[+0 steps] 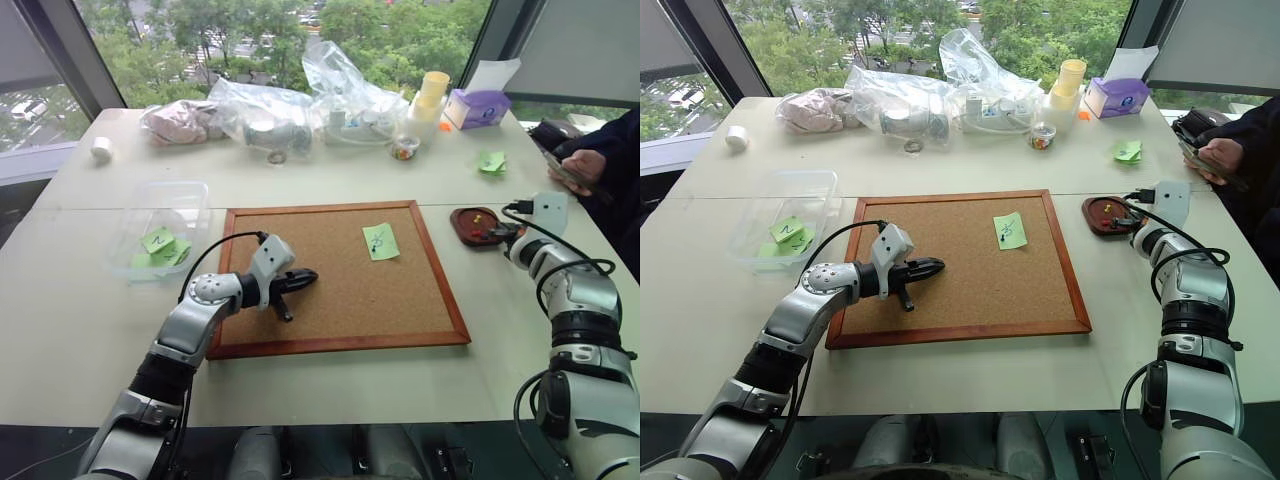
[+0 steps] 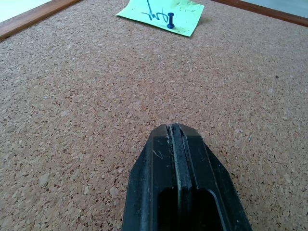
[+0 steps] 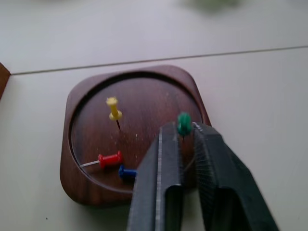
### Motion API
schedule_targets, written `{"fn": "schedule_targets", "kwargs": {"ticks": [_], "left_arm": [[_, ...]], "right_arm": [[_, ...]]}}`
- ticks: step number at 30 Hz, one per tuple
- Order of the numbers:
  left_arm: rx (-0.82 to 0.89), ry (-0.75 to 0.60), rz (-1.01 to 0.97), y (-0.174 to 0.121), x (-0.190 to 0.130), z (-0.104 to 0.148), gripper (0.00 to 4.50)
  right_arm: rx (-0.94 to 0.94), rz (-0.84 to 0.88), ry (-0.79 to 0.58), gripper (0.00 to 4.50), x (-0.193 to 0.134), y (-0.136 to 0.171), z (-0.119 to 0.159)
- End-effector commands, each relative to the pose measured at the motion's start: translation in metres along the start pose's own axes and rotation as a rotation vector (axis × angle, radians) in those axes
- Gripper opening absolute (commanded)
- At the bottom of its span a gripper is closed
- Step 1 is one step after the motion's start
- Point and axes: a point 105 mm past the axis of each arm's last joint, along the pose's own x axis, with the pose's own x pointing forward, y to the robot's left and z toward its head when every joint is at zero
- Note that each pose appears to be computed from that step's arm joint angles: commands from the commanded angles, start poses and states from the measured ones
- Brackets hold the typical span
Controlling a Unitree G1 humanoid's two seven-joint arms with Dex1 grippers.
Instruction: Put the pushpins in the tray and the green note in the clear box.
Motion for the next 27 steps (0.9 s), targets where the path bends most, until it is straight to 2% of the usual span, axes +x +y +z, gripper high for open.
{"fn": "schedule_targets", "kwargs": {"ticks": [1,8,13,17,20,24,27], "left_arm": [[-0.079,0.131,0.008,-0.003,-0.003,-0.038,0.0],[-0.082,0.111,0.015,-0.002,0.002,-0.035,0.0],[-0.077,0.109,0.015,-0.001,0.003,-0.035,0.0],[-0.075,0.109,0.016,-0.001,0.003,-0.035,0.0],[-0.072,0.109,0.014,0.0,0.004,-0.035,0.0],[-0.07,0.108,0.005,-0.002,0.005,-0.034,0.0],[-0.069,0.108,0.002,-0.003,0.005,-0.034,0.0]], "right_arm": [[0.006,-0.014,-0.067,1.82,-0.001,-0.002,0.019],[-0.025,0.015,-0.18,1.82,-0.006,0.004,0.058],[-0.038,0.18,-0.168,1.82,-0.019,0.031,0.067],[-0.089,0.391,-0.123,1.82,-0.039,0.068,0.063],[-0.188,0.583,-0.082,1.82,-0.06,0.108,0.054],[-0.241,0.692,-0.056,1.82,-0.065,0.148,0.037],[-0.26,0.719,-0.04,1.82,-0.062,0.165,0.026]]}}
